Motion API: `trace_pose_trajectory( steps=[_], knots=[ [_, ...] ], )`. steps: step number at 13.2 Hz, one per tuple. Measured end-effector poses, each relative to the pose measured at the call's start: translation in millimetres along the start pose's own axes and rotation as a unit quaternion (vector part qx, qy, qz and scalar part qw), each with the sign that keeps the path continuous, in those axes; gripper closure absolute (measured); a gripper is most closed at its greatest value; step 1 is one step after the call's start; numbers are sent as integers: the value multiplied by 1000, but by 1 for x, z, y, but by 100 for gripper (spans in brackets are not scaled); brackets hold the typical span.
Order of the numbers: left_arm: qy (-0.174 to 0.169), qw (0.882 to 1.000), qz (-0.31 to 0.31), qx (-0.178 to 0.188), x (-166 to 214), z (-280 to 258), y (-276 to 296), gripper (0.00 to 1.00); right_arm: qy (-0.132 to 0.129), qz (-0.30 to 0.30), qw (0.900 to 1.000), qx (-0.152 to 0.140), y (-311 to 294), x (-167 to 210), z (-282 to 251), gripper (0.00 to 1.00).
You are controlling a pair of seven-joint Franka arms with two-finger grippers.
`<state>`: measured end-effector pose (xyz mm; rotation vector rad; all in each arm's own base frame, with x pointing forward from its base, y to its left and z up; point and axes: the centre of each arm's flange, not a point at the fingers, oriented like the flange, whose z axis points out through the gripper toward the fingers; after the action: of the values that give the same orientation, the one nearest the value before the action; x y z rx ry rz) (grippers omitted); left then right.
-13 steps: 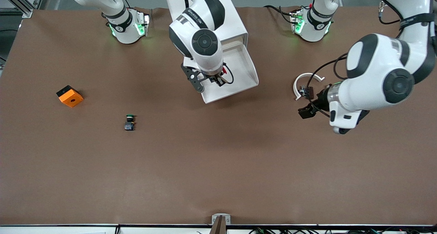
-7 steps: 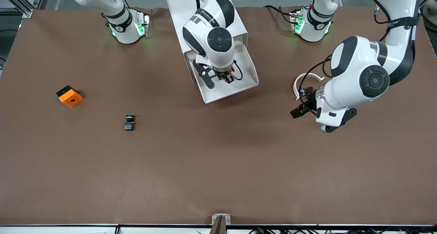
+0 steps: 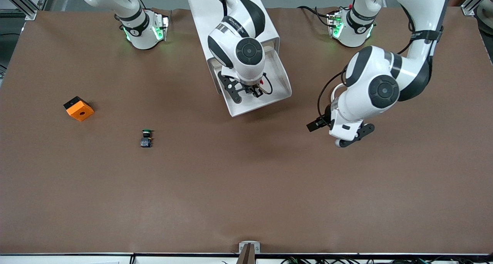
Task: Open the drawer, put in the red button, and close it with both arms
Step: 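Lower the button into the drawer and open the right gripper, then push the drawer shut with the left gripper while the right gripper withdraws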
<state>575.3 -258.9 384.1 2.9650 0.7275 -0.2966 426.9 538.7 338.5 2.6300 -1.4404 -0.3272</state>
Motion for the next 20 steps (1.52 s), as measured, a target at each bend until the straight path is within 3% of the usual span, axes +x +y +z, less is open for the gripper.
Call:
trace_pose_trajectory(
  steps=[1,3,6,7,9,12,17,20],
  knots=[
    [0,1000,2,1,-1,4,3,0,1,-2,1000,-2,0,-3,4,57],
    [0,1000,3,0,-2,12,5,0,1,-4,1000,-1,0,-6,4,39],
    [4,1000,3,-1,-5,28,7,0,-4,-5,1000,22,-6,-7,-25,5],
    [3,1000,0,0,-8,35,10,0,-6,-4,1000,28,-6,-5,-40,0],
    [5,1000,-8,1,-18,48,20,0,-19,11,999,29,-4,14,-78,0],
    [16,1000,-13,-11,-31,73,42,0,-73,51,996,14,4,83,-139,0],
    [28,999,-10,-25,-70,115,83,0,-87,-29,996,10,51,137,-216,0],
    [24,999,-23,-20,-96,126,98,0,-98,-101,990,6,84,204,-251,0]
  ],
)
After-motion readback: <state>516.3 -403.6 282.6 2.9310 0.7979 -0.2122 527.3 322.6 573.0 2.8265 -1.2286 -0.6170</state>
